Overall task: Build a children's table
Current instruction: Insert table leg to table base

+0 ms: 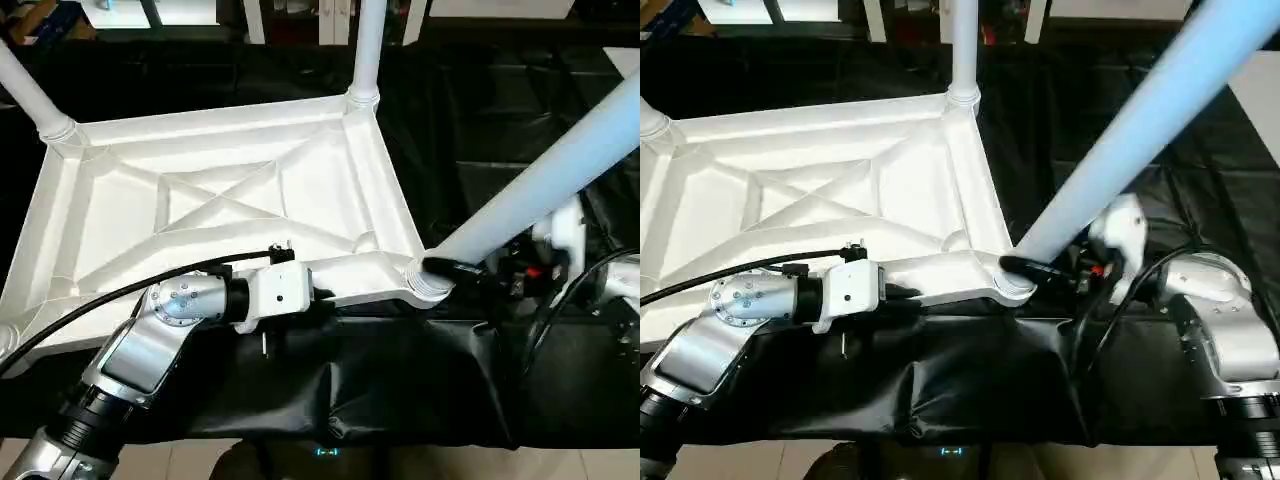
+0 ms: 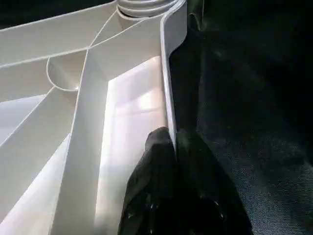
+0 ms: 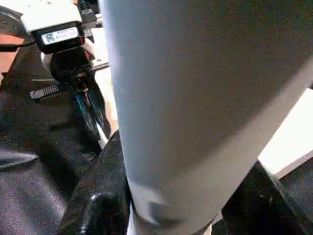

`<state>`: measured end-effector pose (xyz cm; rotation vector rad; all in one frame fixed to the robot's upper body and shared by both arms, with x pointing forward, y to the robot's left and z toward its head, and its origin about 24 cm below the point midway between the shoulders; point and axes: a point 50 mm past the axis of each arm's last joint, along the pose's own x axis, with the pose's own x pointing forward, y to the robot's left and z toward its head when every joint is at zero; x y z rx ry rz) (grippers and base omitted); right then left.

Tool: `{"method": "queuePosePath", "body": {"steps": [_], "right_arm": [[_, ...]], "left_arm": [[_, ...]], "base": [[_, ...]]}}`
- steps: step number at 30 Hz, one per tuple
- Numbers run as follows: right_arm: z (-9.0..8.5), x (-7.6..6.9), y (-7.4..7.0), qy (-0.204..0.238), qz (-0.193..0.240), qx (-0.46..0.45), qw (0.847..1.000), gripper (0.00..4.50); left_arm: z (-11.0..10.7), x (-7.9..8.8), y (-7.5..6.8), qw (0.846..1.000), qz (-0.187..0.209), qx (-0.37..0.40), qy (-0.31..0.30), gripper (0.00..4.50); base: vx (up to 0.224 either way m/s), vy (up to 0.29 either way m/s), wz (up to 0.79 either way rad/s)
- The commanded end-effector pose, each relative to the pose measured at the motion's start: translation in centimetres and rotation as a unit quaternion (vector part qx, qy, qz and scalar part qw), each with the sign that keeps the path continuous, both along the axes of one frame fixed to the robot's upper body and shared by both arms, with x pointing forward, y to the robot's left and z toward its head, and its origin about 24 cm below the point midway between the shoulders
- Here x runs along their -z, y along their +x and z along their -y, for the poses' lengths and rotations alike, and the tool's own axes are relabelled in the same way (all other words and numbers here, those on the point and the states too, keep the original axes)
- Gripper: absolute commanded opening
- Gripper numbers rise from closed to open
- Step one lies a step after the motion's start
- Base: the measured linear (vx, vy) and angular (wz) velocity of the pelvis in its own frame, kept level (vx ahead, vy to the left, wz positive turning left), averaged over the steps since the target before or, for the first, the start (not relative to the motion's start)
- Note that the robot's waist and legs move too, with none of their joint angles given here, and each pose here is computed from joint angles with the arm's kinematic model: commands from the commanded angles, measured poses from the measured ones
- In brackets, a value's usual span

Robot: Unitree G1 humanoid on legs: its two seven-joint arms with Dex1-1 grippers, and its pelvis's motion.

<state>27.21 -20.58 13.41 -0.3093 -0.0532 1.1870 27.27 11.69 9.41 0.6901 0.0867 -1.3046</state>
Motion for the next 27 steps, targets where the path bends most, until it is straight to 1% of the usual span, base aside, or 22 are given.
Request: {"method": "queuePosePath", "body": {"steps": [1, 4, 6, 9, 11, 12, 13, 14, 15, 22, 25, 27], "right_arm": [[0.0, 3.6, -0.7, -0.045, -0.076, -0.002, 0.996, 1.84], [-0.1, 3.8, -0.9, -0.065, -0.063, -0.016, 0.996, 1.84], [-0.2, 4.0, -1.2, -0.073, -0.066, -0.029, 0.995, 1.84], [-0.3, 4.3, -1.4, -0.074, -0.077, -0.040, 0.993, 1.84], [-0.6, 4.9, -1.8, -0.065, -0.109, -0.056, 0.990, 1.84], [-0.6, 4.9, -1.8, -0.065, -0.109, -0.056, 0.990, 1.84], [-0.8, 5.3, -1.9, -0.055, -0.133, -0.064, 0.988, 1.84], [-0.9, 5.4, -1.9, -0.051, -0.141, -0.066, 0.987, 1.84], [-1.1, 5.7, -1.8, -0.045, -0.155, -0.070, 0.984, 1.84], [-1.7, 6.1, -1.1, -0.032, -0.184, -0.075, 0.980, 1.84], [-2.1, 6.5, -0.1, -0.010, -0.209, -0.052, 0.977, 1.84], [-2.0, 6.7, 0.2, -0.003, -0.212, -0.038, 0.976, 1.84]], "left_arm": [[0.4, 2.2, -1.0, 0.999, -0.046, 0.011, -0.001, 0.00], [0.4, 2.2, -1.1, 0.999, -0.047, 0.012, -0.001, 0.00], [0.5, 2.2, -1.2, 0.999, -0.047, 0.013, -0.002, 0.00], [0.6, 2.2, -1.2, 0.999, -0.047, 0.013, -0.002, 0.00], [0.6, 2.2, -1.1, 0.999, -0.047, 0.014, -0.002, 0.00], [0.6, 2.2, -1.1, 0.999, -0.047, 0.014, -0.002, 0.00], [0.7, 2.2, -1.1, 0.999, -0.048, 0.015, -0.003, 0.00], [0.7, 2.2, -1.1, 0.999, -0.048, 0.015, -0.003, 0.00], [0.8, 2.2, -1.1, 0.999, -0.048, 0.016, -0.003, 0.00], [0.8, 2.2, -1.0, 0.999, -0.049, 0.018, -0.002, 0.00], [0.9, 2.2, -1.1, 0.999, -0.049, 0.017, -0.002, 0.00], [0.9, 2.2, -1.1, 0.999, -0.049, 0.016, -0.002, 0.00]], "base": [[0.000, 0.000, 0.00], [0.000, 0.000, 0.00], [0.000, 0.000, 0.00], [0.000, 0.000, 0.00], [0.000, 0.000, 0.00], [0.000, 0.000, 0.00], [0.000, 0.000, 0.00], [0.000, 0.000, 0.00], [0.000, 0.000, 0.00], [0.000, 0.000, 0.00], [0.000, 0.000, 0.00], [0.000, 0.000, 0.00]]}}
